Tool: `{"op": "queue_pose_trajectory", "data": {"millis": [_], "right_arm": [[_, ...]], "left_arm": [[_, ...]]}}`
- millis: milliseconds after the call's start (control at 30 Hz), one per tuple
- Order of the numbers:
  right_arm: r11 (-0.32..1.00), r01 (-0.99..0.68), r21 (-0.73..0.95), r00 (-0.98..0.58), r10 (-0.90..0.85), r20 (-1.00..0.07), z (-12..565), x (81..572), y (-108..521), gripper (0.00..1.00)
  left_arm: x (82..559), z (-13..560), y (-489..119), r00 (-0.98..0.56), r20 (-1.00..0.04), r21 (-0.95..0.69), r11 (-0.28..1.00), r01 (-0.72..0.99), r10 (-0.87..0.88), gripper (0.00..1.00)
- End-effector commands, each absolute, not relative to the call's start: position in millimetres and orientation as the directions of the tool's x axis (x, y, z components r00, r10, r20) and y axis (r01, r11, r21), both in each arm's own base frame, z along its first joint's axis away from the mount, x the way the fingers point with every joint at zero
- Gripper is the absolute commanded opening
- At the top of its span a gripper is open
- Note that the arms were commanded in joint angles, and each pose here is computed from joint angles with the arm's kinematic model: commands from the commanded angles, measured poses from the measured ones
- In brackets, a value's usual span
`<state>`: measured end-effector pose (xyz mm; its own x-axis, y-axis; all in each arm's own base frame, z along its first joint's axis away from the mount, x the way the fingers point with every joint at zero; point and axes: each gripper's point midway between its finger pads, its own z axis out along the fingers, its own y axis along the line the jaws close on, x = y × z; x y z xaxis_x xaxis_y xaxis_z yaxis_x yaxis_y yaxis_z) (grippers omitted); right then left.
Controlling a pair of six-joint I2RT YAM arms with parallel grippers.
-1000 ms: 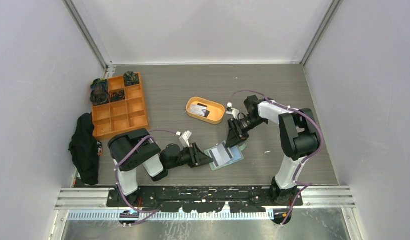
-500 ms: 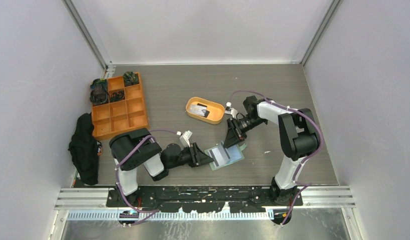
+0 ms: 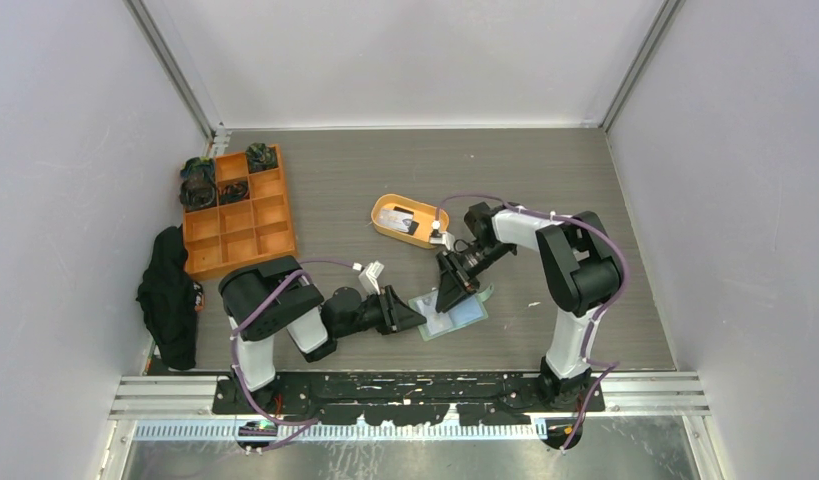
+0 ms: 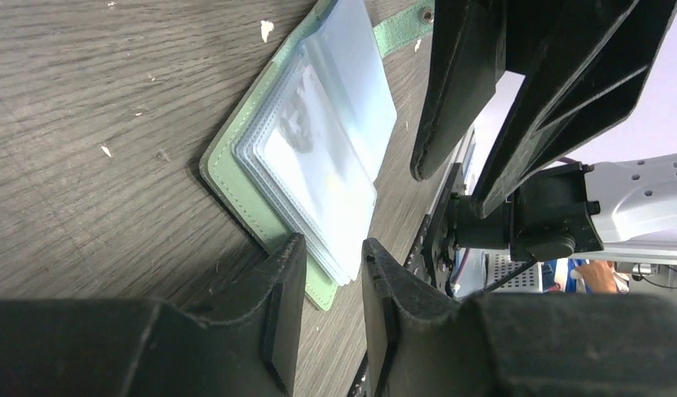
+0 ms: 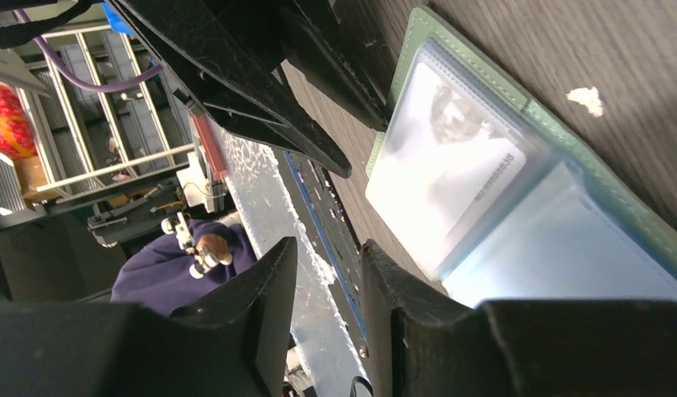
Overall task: Put the credit cards into the card holder
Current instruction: Insert the credit card into the card holder.
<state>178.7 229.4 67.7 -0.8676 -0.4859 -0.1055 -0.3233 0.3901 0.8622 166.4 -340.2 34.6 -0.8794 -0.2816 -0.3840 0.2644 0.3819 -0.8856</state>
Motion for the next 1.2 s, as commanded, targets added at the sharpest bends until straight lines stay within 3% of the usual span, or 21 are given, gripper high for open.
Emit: {"op": "queue_pose_trajectory", "data": {"millis": [0,267,400,567,667,767,867,967,1067,1167], "right_arm": [[0.366,-0.364,0.856,-0.844,-0.519,-0.137,71.4,180.0,237.3,0.41],[0.361,-0.458,0.813,-0.8,-0.566,-0.199,78.2,184.4,234.4,0.41],[0.353,-0.617,0.704,-0.72,-0.614,-0.323,93.4,195.5,224.5,0.41],[0.411,-0.814,0.41,-0.579,-0.629,-0.518,111.4,226.5,205.4,0.45],[0.446,-0.878,0.174,-0.436,-0.595,-0.675,134.5,260.1,201.6,0.58],[0.443,-0.896,0.037,-0.3,-0.541,-0.786,154.8,283.5,209.5,0.96],[0.297,-0.952,0.075,-0.221,-0.496,-0.84,156.2,279.4,234.9,1.0],[0.184,-0.969,0.166,-0.235,-0.476,-0.848,156.8,284.7,265.9,1.0],[0.243,-0.949,0.202,-0.305,-0.53,-0.792,144.4,311.9,288.6,0.99],[0.323,-0.928,0.187,-0.355,-0.611,-0.707,127.0,336.4,297.3,0.94]], "left_arm": [[172.7,49.0,-342.1,-0.849,-0.422,-0.884,0.352,0.308,-0.317,0.32],[173.5,50.8,-331.3,-0.827,-0.448,-0.871,0.375,0.318,-0.34,0.33],[181.8,56.0,-316.2,-0.807,-0.469,-0.861,0.389,0.327,-0.359,0.34],[191.8,66.7,-297.1,-0.786,-0.499,-0.844,0.41,0.345,-0.366,0.36],[193.8,65.5,-291.1,-0.787,-0.526,-0.811,0.469,0.35,-0.323,0.42],[198.6,68.0,-280.4,-0.768,-0.586,-0.733,0.573,0.365,-0.26,0.45],[204.5,82.6,-255.8,-0.708,-0.682,-0.597,0.698,0.395,-0.182,0.49],[208.8,106.4,-223.6,-0.608,-0.776,-0.484,0.776,0.405,-0.167,0.67],[206.6,123.0,-195.8,-0.52,-0.827,-0.45,0.806,0.385,-0.213,0.87],[199.1,129.1,-177.6,-0.47,-0.844,-0.454,0.809,0.374,-0.257,0.94]]}}
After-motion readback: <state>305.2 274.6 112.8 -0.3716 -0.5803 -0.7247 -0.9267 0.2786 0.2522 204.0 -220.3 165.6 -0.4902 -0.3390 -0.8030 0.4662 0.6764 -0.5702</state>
